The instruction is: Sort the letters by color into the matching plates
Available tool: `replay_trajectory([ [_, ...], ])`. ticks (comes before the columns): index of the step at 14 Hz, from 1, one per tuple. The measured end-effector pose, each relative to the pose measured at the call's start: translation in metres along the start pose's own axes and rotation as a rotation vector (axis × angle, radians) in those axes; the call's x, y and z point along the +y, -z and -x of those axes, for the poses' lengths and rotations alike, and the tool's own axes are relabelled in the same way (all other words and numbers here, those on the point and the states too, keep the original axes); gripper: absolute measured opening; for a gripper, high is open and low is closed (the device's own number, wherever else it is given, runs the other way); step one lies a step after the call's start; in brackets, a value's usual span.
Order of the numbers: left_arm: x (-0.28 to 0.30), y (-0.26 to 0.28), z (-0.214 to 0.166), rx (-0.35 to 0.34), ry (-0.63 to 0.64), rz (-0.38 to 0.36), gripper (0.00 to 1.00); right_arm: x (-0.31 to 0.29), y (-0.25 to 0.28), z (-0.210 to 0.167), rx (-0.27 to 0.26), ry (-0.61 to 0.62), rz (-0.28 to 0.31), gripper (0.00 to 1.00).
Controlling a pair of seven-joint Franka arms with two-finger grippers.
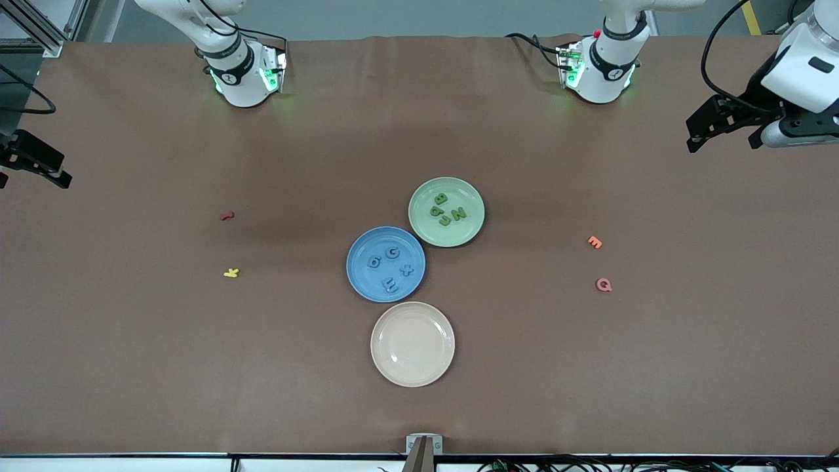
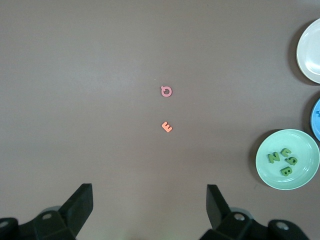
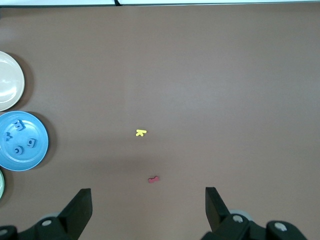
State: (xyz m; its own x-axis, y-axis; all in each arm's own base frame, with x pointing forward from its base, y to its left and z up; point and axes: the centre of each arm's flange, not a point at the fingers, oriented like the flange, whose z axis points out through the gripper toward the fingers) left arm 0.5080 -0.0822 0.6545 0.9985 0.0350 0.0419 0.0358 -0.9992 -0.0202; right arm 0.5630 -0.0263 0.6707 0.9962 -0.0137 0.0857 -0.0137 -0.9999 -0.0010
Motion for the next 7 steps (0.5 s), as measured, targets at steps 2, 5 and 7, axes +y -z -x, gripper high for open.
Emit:
replay_trajectory([
  [2, -0.005, -0.002, 0.002, -0.024, 0.006, -0.005, 1.0, 0.0, 0.0, 0.0, 0.0, 0.0, 0.0, 1.0],
  [5, -0.016, -0.003, 0.001, -0.034, 0.01, -0.007, 1.0, 0.0, 0.0, 0.0, 0.0, 0.0, 0.0, 1.0],
  [7, -0.016, -0.002, 0.001, -0.031, 0.01, -0.006, 1.0, 0.0, 0.0, 0.0, 0.0, 0.0, 0.0, 1.0],
])
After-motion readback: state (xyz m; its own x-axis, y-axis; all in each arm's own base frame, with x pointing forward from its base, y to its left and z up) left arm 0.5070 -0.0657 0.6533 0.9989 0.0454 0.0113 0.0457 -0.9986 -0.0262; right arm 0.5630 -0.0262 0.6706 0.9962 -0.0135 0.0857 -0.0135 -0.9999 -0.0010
